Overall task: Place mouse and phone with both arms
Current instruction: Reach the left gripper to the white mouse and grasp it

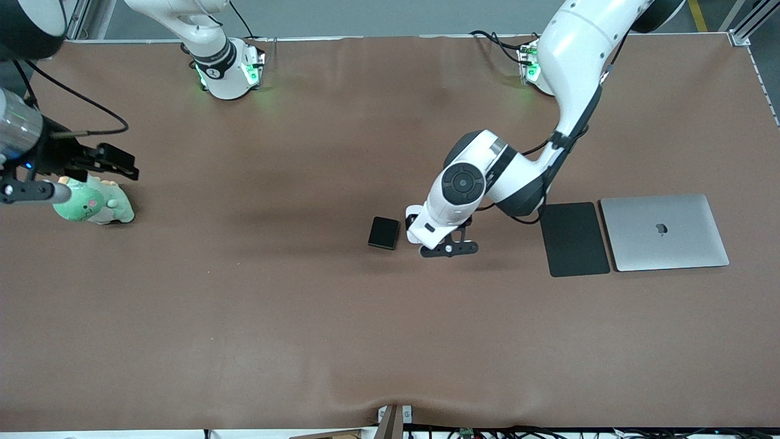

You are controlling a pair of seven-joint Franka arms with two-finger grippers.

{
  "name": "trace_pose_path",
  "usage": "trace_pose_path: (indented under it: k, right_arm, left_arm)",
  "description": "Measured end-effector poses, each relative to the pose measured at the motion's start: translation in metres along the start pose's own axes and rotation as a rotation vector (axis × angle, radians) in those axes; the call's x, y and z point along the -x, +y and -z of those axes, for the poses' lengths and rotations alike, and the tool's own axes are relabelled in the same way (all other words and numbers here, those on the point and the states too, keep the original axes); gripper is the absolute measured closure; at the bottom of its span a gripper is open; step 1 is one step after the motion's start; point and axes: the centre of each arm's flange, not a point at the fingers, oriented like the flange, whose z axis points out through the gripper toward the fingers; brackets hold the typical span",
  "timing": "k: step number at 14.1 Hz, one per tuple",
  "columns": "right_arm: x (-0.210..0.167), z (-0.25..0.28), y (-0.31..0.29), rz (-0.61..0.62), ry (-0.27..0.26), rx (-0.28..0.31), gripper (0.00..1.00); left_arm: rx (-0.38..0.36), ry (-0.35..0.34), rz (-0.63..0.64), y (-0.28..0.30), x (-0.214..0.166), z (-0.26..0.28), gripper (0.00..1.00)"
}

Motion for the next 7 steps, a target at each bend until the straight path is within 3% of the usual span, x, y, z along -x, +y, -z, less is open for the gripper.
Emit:
trace_pose_path:
  k: [3,7]
  right_arm:
    - [-0.014,-0.024,-0.031,0.05,-0.024,-0.011,0.0]
    - [-0.022,-0.056,-0.08,0.129,-0.07,-0.001,0.0]
  left_arm:
    - [0.003,0.008,0.011,0.018,0.011,-0.036,0.06]
    - [-0.046,0.027,0.029,0.022,0.017,-0.061,0.11]
